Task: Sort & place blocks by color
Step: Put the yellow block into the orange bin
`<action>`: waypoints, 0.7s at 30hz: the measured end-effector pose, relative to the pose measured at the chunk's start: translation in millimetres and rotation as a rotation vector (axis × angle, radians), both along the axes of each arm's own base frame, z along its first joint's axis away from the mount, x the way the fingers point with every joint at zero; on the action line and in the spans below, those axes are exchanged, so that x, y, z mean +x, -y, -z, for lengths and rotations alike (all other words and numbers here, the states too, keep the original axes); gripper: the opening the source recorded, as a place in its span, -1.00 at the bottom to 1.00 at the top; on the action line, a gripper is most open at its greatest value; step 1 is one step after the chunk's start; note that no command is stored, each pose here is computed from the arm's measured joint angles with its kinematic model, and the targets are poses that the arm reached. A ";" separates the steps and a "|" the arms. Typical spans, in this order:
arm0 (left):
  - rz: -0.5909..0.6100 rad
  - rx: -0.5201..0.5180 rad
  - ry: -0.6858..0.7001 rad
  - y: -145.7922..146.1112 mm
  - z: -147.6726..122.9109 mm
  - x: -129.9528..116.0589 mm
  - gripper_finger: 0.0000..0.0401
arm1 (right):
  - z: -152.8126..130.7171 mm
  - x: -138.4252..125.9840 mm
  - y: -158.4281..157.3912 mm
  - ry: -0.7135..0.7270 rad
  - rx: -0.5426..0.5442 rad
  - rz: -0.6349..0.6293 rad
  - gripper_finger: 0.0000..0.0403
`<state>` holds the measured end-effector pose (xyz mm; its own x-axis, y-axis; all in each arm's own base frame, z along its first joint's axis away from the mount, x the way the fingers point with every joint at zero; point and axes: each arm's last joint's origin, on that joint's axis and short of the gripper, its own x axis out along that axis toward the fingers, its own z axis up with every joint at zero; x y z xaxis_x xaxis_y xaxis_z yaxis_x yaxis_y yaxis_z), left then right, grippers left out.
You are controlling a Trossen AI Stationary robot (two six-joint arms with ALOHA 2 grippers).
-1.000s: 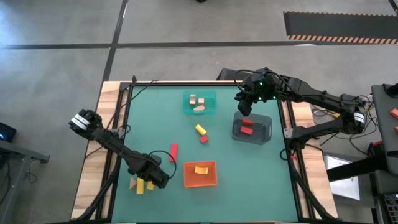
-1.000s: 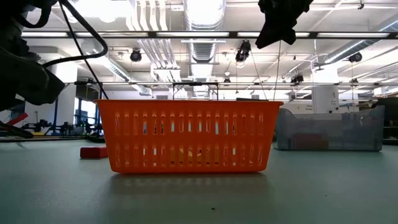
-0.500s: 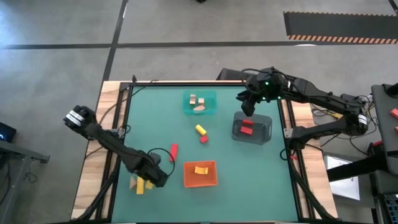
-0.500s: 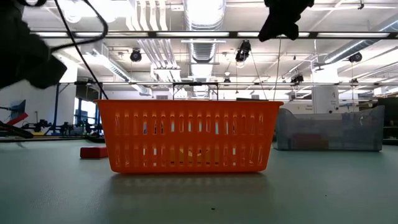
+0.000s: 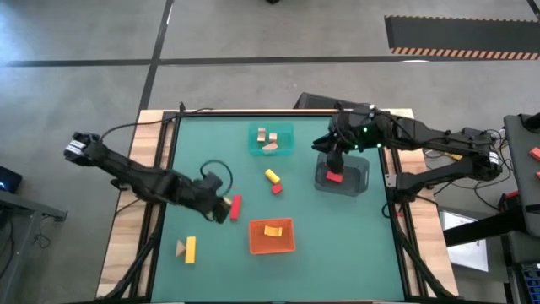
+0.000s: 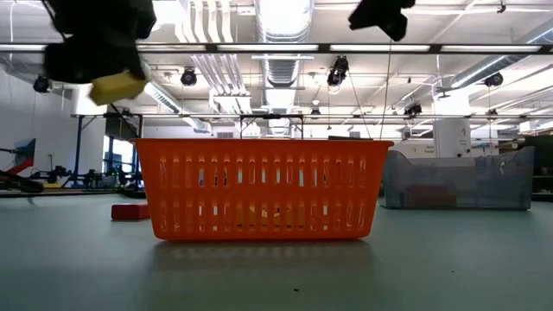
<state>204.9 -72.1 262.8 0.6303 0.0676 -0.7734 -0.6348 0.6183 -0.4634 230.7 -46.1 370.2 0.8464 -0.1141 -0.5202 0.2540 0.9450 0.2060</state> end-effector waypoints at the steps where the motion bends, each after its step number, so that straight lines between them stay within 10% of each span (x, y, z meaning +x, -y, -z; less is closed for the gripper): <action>1: 0.006 0.018 0.031 -5.3 -4.7 -0.1 -0.43 | 1.0 3.6 -3.0 0.017 -0.001 -0.014 -0.69; 21: 0.088 0.545 0.812 -62.4 -88.7 33.0 -0.43 | 23.0 57.9 -35.8 0.399 0.113 -0.203 -0.54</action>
<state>238.0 -9.8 351.6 0.9766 0.2140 0.0204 -0.1909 0.9069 -0.3757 288.6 -10.3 347.3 0.9824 0.1133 -0.1485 -0.0539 0.9333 0.3550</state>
